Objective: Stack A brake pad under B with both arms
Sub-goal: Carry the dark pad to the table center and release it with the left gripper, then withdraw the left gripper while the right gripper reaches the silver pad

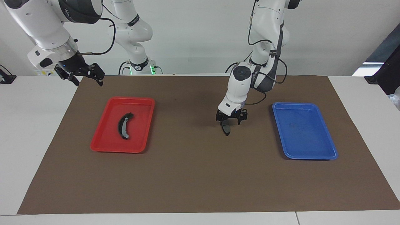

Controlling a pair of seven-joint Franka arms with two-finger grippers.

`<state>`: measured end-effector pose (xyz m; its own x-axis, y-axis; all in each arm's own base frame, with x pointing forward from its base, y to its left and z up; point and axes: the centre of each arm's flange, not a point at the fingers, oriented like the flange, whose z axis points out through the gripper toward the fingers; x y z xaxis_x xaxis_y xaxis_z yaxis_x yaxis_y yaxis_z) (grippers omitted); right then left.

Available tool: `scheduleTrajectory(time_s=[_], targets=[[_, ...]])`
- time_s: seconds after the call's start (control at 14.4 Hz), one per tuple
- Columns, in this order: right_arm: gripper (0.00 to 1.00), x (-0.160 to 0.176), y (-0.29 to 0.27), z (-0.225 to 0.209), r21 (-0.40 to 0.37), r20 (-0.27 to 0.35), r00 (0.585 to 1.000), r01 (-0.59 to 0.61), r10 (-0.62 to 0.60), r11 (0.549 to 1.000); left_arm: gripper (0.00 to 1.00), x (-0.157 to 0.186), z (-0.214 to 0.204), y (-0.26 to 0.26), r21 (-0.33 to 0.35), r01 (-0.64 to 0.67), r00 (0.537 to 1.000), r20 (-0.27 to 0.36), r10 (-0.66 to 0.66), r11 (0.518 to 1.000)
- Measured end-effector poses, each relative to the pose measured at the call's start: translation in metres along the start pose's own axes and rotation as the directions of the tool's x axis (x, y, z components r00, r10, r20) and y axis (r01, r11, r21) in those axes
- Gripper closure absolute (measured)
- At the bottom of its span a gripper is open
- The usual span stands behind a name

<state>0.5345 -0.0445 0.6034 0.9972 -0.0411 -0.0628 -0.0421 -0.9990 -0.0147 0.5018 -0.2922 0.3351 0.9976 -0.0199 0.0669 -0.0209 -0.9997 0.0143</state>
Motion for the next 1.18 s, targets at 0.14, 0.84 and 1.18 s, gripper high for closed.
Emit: scheduleTrajectory(time_s=[0.14, 0.84, 1.18], targets=[[0.00, 0.004, -0.009, 0.013, -0.001, -0.027, 0.999, 0.017, -0.017, 1.000, 0.00, 0.015, -0.021, -0.036, 0.004, 0.047, 0.999, 0.001, -0.047, 0.999], [0.00, 0.013, -0.042, 0.223, -0.001, -0.048, 0.997, 0.066, -0.066, 0.998, 0.00, 0.062, -0.159, -0.246, 0.025, -0.042, 0.998, 0.057, 0.040, 0.999], [0.02, 0.004, -0.042, 0.260, -0.001, -0.056, 0.996, 0.064, -0.064, 0.998, 0.00, 0.068, -0.249, -0.301, 0.028, 0.002, 0.999, 0.040, -0.004, 1.000]])
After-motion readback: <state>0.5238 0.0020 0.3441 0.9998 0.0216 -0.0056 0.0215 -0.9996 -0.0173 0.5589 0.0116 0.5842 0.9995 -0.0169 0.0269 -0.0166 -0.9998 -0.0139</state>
